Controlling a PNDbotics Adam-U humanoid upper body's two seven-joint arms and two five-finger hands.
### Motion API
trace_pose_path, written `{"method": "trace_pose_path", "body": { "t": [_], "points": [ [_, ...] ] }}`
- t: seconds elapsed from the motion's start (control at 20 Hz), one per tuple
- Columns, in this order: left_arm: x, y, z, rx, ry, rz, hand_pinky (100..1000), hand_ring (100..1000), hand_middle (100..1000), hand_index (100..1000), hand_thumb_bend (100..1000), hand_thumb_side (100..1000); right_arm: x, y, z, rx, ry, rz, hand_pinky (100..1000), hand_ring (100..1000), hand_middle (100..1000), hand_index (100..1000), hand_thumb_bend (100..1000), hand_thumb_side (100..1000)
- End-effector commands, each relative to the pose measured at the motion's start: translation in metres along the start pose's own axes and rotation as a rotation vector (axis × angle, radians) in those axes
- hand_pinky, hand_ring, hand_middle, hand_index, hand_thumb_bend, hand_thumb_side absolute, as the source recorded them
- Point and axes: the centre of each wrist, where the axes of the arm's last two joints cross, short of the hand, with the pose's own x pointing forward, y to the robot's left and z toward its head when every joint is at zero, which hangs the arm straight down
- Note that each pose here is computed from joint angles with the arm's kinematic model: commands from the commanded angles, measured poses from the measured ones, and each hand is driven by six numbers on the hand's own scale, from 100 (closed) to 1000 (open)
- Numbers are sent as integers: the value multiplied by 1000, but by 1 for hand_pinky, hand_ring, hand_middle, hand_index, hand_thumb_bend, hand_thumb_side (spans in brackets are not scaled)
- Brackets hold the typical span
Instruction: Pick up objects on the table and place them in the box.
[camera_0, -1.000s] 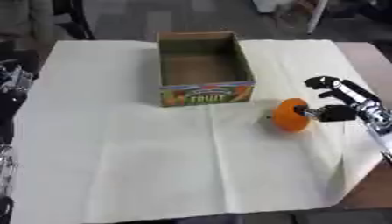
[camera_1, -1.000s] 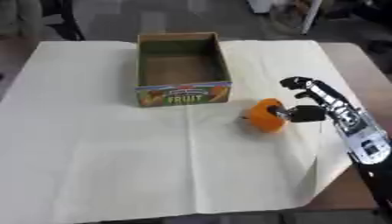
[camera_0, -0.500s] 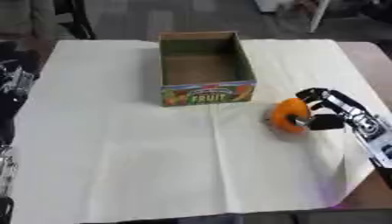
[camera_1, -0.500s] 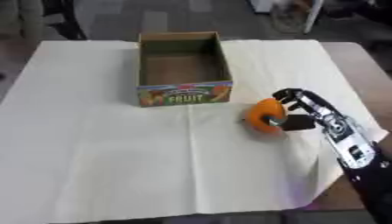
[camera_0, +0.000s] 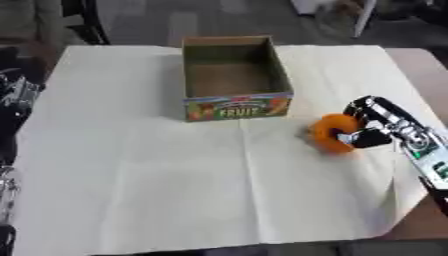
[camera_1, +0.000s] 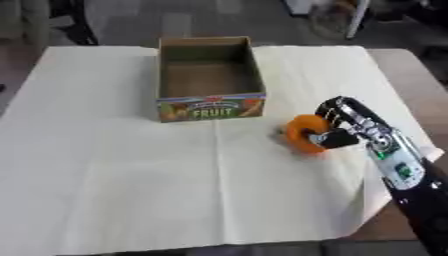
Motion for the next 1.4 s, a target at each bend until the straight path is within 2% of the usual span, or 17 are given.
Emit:
{"method": "trace_pose_path", "body": {
  "t": [0.05,0.2,0.25,0.3,0.5,0.7,1.05,1.4],
  "points": [
    [9,2,-4,-8,-33,-9,609,635,589,724,623,387,17,-29,-3,-71,-62,64,372,387,336,428,239,118],
    [8,2,-4,-8,-32,-10,609,636,590,724,624,387,33,-44,-7,-113,-117,77,372,386,334,427,247,123],
    [8,2,-3,-8,-32,-10,609,636,590,724,627,390,39,-49,-8,-125,-134,78,374,387,334,427,176,227],
    [8,2,-3,-9,-31,-10,609,636,590,724,624,387,45,-55,-10,-137,-154,82,375,388,334,427,250,125],
    [8,2,-3,-14,-31,-8,609,637,589,724,624,386,63,-75,-23,-157,-198,104,379,390,335,428,261,134],
    [9,0,-4,-22,-32,-3,609,637,589,724,624,387,70,-86,-41,-172,-193,83,379,391,333,429,259,134],
    [14,-6,-7,-39,-50,11,609,638,589,724,626,387,87,-97,-74,-213,-181,63,388,403,336,433,254,131],
    [20,-11,-12,-58,-71,20,609,637,588,724,626,387,103,-93,-102,-239,-172,59,402,416,347,449,281,134]
  ]
}}
